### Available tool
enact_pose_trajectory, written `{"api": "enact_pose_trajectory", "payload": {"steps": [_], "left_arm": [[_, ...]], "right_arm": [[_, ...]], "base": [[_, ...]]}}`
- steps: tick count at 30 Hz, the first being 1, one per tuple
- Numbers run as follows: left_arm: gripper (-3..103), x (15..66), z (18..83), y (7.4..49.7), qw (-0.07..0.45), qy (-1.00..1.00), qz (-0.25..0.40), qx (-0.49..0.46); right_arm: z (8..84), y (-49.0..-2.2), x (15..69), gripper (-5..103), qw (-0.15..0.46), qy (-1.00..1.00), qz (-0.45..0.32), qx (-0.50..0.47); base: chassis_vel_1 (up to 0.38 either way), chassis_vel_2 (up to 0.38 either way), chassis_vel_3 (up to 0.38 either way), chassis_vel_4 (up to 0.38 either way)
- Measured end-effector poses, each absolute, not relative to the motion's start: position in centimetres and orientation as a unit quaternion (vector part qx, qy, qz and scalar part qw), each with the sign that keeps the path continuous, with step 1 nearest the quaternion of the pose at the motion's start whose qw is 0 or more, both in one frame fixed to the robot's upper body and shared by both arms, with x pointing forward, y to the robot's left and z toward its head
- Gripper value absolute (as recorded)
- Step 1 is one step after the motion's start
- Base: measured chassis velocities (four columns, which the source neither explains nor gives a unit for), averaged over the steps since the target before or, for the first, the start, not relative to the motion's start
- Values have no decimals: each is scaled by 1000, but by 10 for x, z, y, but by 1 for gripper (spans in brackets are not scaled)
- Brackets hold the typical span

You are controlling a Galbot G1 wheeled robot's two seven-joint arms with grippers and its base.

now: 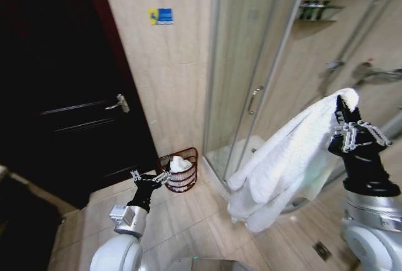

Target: Discard the used towel into the hamper.

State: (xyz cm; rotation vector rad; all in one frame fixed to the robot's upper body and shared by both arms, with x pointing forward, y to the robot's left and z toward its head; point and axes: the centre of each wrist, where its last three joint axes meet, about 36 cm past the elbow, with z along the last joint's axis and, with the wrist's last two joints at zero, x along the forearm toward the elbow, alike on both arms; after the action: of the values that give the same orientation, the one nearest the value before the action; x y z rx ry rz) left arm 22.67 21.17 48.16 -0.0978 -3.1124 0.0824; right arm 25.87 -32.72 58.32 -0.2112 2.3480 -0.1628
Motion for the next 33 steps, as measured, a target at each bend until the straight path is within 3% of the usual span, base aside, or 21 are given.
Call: {"api": "enact_pose_trajectory", "payload": {"steps": [33], "left_arm": [[100,227,482,212,13,-999,26,-31]], "right_arm": [[581,-328,257,2,375,921,-78,-75]], "base": [[110,115,116,117]]}}
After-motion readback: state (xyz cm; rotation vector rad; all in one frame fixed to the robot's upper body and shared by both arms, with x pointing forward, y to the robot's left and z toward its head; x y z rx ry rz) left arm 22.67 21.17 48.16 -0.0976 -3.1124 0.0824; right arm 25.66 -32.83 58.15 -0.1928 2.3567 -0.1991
